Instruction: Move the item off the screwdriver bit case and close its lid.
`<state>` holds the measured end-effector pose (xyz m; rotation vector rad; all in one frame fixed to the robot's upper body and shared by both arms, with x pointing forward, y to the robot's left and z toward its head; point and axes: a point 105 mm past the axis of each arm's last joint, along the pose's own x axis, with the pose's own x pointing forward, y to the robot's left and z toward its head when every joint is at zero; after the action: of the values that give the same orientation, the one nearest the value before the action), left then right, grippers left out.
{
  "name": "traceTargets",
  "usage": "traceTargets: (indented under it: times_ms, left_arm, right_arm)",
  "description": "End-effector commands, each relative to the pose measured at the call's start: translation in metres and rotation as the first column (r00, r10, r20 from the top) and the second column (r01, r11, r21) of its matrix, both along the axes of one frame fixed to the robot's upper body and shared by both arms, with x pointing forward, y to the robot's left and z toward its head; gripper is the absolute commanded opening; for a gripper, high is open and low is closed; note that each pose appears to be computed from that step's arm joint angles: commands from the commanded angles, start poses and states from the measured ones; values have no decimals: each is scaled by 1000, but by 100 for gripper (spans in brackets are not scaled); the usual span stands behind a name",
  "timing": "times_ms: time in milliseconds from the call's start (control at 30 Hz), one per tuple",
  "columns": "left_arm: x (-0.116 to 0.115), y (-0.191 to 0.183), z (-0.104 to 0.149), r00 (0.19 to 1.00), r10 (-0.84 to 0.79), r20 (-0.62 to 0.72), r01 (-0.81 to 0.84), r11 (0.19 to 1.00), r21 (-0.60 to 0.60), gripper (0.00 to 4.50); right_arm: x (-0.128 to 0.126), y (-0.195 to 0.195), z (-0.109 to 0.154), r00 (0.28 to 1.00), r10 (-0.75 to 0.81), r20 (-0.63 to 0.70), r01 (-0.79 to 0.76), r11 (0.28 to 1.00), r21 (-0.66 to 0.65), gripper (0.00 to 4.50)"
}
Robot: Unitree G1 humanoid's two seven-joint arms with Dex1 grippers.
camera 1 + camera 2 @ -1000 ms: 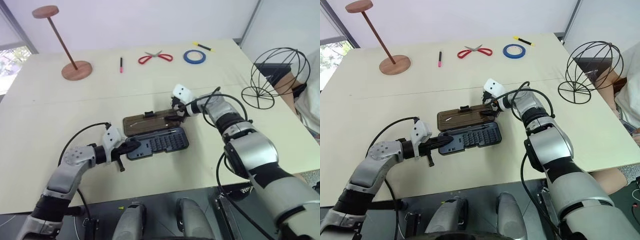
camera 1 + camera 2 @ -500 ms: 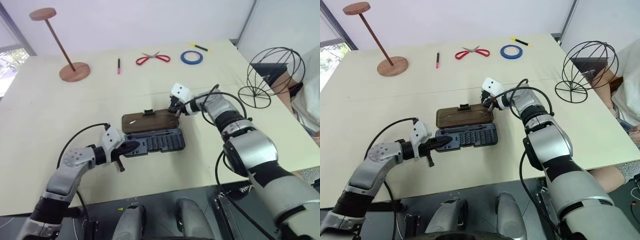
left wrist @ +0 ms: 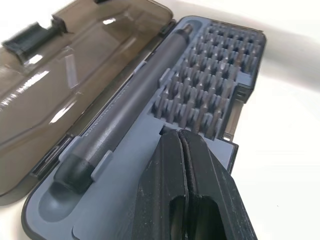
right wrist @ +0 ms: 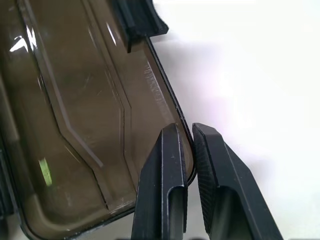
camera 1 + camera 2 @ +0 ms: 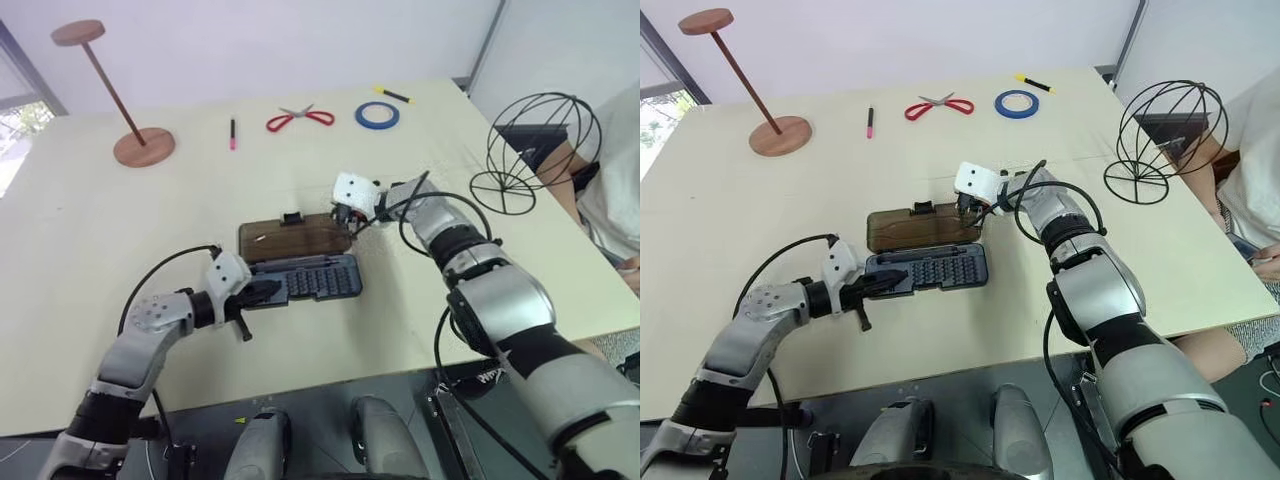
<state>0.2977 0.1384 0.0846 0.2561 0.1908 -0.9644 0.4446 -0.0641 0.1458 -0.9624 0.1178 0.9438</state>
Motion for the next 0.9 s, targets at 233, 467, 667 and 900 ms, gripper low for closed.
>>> traceTargets:
  times_ms: [233, 467, 667, 900]
  left_arm:
    - [8, 3, -7, 999, 36, -20, -36, 999, 6, 0]
    - [21, 5, 2, 997, 72, 6, -72, 997, -13, 0]
    - [33, 6, 10, 996, 88, 31, -88, 996, -26, 0]
    - [36, 2, 17, 996, 76, 40, -74, 996, -51, 0]
  right_arm:
    - [-10, -9, 58, 894, 33, 447, -68, 996, 62, 0]
    - [-56, -4, 55, 885, 134, 445, -164, 986, 31, 0]
    - [-91, 6, 46, 899, 226, 376, -239, 971, -11, 0]
    - [-93, 9, 48, 887, 221, 404, -227, 973, -36, 0]
